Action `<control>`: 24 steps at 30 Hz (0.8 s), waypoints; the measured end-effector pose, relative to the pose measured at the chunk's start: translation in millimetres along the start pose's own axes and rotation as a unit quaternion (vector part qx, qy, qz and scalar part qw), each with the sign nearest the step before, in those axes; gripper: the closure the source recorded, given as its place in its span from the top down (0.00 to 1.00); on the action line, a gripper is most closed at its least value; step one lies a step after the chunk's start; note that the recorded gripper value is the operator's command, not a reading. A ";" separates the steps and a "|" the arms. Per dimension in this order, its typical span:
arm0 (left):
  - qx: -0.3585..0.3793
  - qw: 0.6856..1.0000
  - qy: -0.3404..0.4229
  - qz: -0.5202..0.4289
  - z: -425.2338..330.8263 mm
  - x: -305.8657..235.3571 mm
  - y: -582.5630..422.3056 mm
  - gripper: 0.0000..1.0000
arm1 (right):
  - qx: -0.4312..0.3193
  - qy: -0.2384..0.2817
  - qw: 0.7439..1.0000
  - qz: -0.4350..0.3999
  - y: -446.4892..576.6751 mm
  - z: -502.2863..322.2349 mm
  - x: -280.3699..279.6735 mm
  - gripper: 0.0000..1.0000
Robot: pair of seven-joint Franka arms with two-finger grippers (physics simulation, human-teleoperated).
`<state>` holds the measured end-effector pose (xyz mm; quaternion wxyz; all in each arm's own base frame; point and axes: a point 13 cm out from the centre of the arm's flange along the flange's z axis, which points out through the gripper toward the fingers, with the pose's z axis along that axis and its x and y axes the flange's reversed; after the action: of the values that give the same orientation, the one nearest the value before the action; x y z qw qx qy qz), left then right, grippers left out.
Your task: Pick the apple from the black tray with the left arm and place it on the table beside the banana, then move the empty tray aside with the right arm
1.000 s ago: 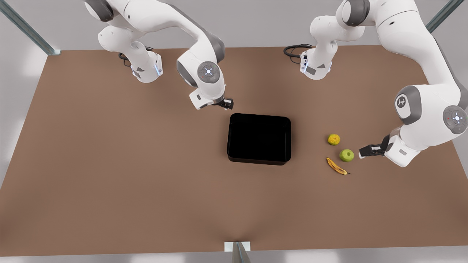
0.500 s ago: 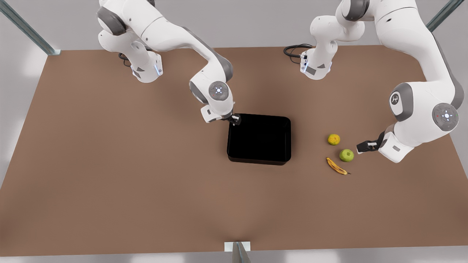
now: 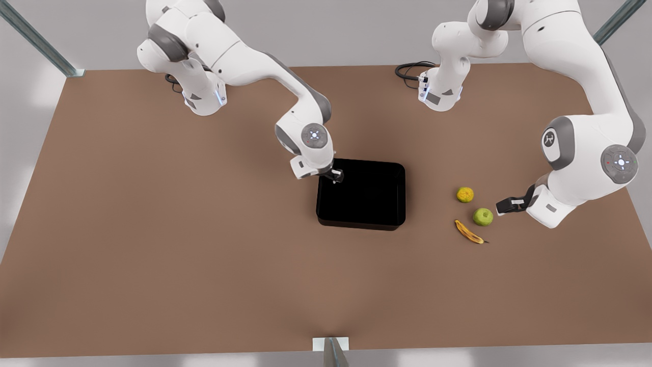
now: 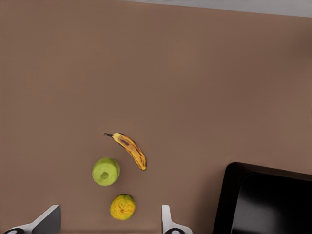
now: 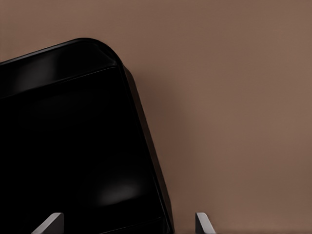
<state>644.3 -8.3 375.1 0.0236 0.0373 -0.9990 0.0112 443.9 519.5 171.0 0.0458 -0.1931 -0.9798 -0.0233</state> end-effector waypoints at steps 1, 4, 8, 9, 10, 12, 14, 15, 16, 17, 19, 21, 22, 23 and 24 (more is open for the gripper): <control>0.000 1.000 0.000 0.000 -0.1 0.0 0.0 1.00 | 0.001 0.000 1.000 -0.001 -0.2 3.1 0.0 1.00; -0.001 1.000 0.000 -0.001 -0.2 -0.2 0.5 1.00 | 0.008 -0.007 1.000 -0.011 -2.4 11.0 -2.8 1.00; -0.001 1.000 -0.001 -0.001 -0.2 -0.3 1.0 1.00 | 0.013 -0.008 1.000 -0.022 -2.7 23.1 -1.1 1.00; -0.001 1.000 -0.001 -0.001 -0.2 -0.2 0.7 1.00 | 0.013 -0.008 1.000 -0.025 -1.0 24.7 0.1 1.00; -0.001 1.000 -0.001 -0.001 -0.2 -0.2 0.6 1.00 | 0.012 -0.007 1.000 -0.028 0.9 26.8 1.2 1.00; -0.001 1.000 -0.001 -0.001 -0.2 -0.2 0.9 1.00 | 0.013 -0.006 0.999 -0.033 1.9 33.2 2.4 1.00; -0.001 1.000 -0.001 -0.001 -0.2 -0.2 0.6 1.00 | 0.015 -0.004 0.999 -0.038 2.5 38.7 4.2 1.00; -0.001 1.000 -0.001 -0.001 -0.2 -0.2 0.6 1.00 | 0.015 -0.003 0.999 -0.040 3.6 41.0 4.2 1.00; -0.001 1.000 0.000 -0.001 -0.2 -0.2 0.8 1.00 | 0.015 -0.002 0.999 -0.042 4.2 44.4 3.9 1.00; -0.001 1.000 0.000 -0.001 -0.2 -0.2 0.6 1.00 | 0.017 -0.001 0.999 -0.044 4.2 48.5 3.6 1.00; -0.001 1.000 0.000 -0.001 -0.2 -0.2 0.5 1.00 | 0.020 -0.001 0.999 -0.049 3.3 54.5 2.6 1.00; -0.001 1.000 0.000 -0.001 -0.2 -0.2 0.5 1.00 | 0.023 -0.004 0.998 -0.056 2.0 57.7 0.4 1.00; -0.001 1.000 0.000 -0.001 -0.2 -0.2 0.5 1.00 | 0.025 -0.005 0.998 -0.059 1.3 60.3 -0.2 1.00; -0.001 1.000 0.000 -0.001 -0.2 -0.2 0.5 1.00 | 0.025 -0.005 0.998 -0.062 0.8 64.0 -0.6 1.00; -0.001 1.000 0.000 -0.001 -0.2 -0.2 0.5 1.00 | 0.025 -0.006 0.998 -0.064 0.8 66.8 -1.1 1.00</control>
<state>644.5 -7.8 375.3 0.0232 0.0385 -0.9989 0.0098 439.8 524.1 104.5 0.0434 -0.1288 -0.9907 -0.0006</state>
